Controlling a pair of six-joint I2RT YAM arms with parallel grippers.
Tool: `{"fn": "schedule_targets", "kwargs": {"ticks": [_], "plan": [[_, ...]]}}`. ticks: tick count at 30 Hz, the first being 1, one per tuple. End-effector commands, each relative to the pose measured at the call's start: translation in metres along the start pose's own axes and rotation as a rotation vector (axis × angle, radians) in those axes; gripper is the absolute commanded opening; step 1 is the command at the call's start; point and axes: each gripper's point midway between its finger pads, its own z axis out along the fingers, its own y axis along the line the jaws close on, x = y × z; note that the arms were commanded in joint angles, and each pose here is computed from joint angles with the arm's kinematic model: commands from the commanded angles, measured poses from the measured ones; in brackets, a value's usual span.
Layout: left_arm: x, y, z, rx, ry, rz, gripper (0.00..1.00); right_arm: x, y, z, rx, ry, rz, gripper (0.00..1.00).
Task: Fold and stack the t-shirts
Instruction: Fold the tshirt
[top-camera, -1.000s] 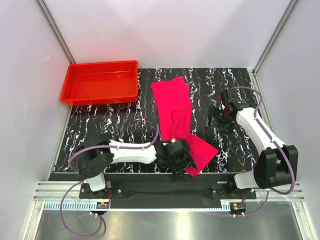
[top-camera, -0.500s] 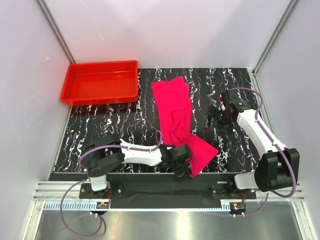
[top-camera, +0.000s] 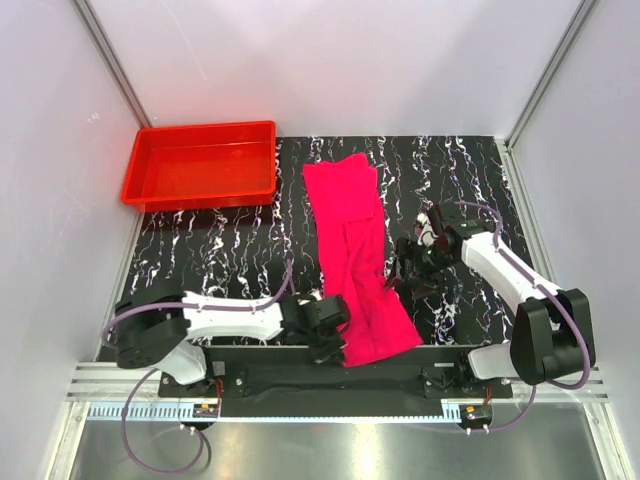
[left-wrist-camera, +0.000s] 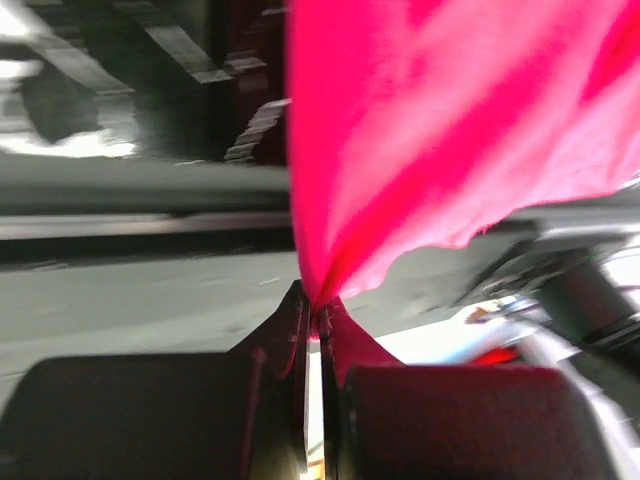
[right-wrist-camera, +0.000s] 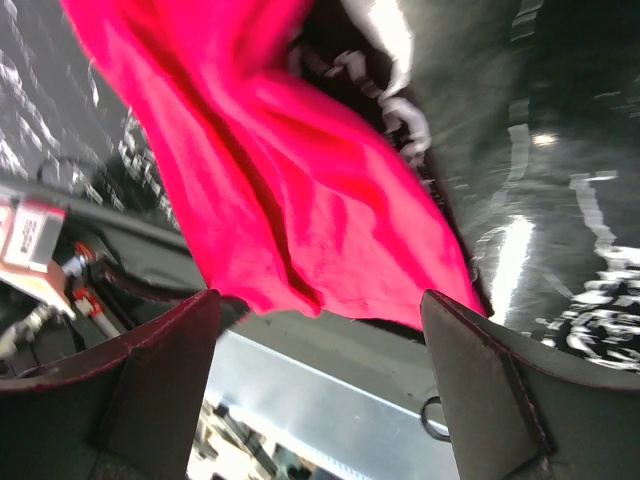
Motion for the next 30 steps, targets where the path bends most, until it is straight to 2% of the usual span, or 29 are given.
{"fn": "schedule_targets", "kwargs": {"ticks": [1,5,10,13,15,18,23,25,26,29,30], "plan": [[0.003,0.036,-0.014,-0.05,0.024,0.134,0.0,0.007,0.029,0.002,-0.086,0.003,-0.052,0.89],[0.0,0.059,-0.024,-0.08,0.024,0.247,0.0,0.038,0.037,0.015,-0.089,0.089,-0.001,0.88],[0.009,0.079,-0.029,-0.067,0.103,0.406,0.0,0.064,0.016,0.011,-0.003,0.08,0.08,0.86],[0.018,0.071,-0.029,0.007,0.149,0.485,0.15,0.072,0.01,0.011,0.004,0.075,0.112,0.86],[0.018,0.065,-0.036,0.019,0.134,0.549,0.4,0.068,0.009,0.011,0.019,0.06,0.1,0.86],[0.009,0.043,-0.057,0.07,0.05,0.617,0.55,0.048,0.011,0.006,0.058,0.007,0.05,0.86],[-0.026,-0.001,-0.113,0.116,-0.167,0.699,0.61,-0.015,0.026,-0.005,0.172,-0.068,-0.049,0.88],[-0.061,-0.004,-0.128,0.044,-0.246,0.707,0.65,-0.041,0.03,-0.018,0.246,-0.122,-0.06,0.88],[-0.085,-0.025,-0.148,0.062,-0.31,0.694,0.67,-0.048,0.03,-0.022,0.27,-0.14,-0.065,0.88],[-0.134,-0.039,-0.152,-0.081,-0.425,0.691,0.74,-0.066,0.023,-0.04,0.347,-0.187,-0.028,0.89],[-0.154,-0.054,-0.168,-0.105,-0.492,0.677,0.75,-0.073,0.014,-0.047,0.396,-0.219,-0.008,0.89]]}}
